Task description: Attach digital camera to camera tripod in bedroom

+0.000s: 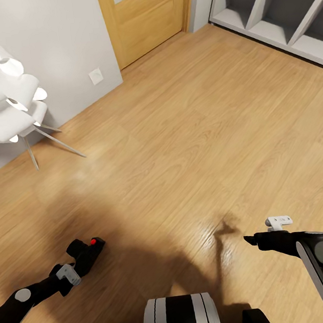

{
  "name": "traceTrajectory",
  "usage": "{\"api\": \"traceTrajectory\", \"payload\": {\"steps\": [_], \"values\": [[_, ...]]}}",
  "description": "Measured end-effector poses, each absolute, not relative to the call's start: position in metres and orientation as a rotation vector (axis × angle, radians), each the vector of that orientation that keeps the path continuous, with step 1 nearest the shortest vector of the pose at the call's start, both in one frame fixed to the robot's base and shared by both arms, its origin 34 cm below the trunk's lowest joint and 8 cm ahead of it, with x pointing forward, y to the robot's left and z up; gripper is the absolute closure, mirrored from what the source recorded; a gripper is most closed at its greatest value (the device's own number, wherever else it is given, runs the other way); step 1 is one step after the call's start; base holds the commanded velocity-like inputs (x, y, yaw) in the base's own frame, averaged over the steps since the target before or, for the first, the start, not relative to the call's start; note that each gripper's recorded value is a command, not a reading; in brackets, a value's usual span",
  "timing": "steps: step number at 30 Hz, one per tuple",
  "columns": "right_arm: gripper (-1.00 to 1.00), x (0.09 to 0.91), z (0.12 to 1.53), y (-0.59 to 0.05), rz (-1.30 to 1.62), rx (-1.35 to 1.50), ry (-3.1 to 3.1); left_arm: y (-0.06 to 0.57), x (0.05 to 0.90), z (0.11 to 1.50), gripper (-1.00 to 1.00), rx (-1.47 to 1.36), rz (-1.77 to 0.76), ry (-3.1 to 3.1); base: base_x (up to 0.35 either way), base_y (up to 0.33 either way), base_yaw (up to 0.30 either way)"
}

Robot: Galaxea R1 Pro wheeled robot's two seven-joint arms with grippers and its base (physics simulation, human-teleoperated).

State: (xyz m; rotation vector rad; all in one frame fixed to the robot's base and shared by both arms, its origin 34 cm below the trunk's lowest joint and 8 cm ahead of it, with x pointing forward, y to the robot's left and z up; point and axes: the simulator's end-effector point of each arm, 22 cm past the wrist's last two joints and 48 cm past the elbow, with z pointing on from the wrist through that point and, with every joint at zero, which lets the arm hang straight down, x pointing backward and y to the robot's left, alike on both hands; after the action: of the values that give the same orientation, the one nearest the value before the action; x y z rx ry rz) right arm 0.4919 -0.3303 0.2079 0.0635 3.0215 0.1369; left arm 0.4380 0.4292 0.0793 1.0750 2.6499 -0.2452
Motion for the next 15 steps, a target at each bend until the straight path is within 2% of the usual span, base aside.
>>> {"api": "traceTrajectory", "payload": {"steps": [15], "values": [[-1.00, 0.4917, 0.2078, -0.3302, 0.137, 0.063, 3.022, 0.4290, 0.4379, 0.0793, 1.00, 1.076, -0.246, 2.650, 0.000, 0.000, 0.000]]}}
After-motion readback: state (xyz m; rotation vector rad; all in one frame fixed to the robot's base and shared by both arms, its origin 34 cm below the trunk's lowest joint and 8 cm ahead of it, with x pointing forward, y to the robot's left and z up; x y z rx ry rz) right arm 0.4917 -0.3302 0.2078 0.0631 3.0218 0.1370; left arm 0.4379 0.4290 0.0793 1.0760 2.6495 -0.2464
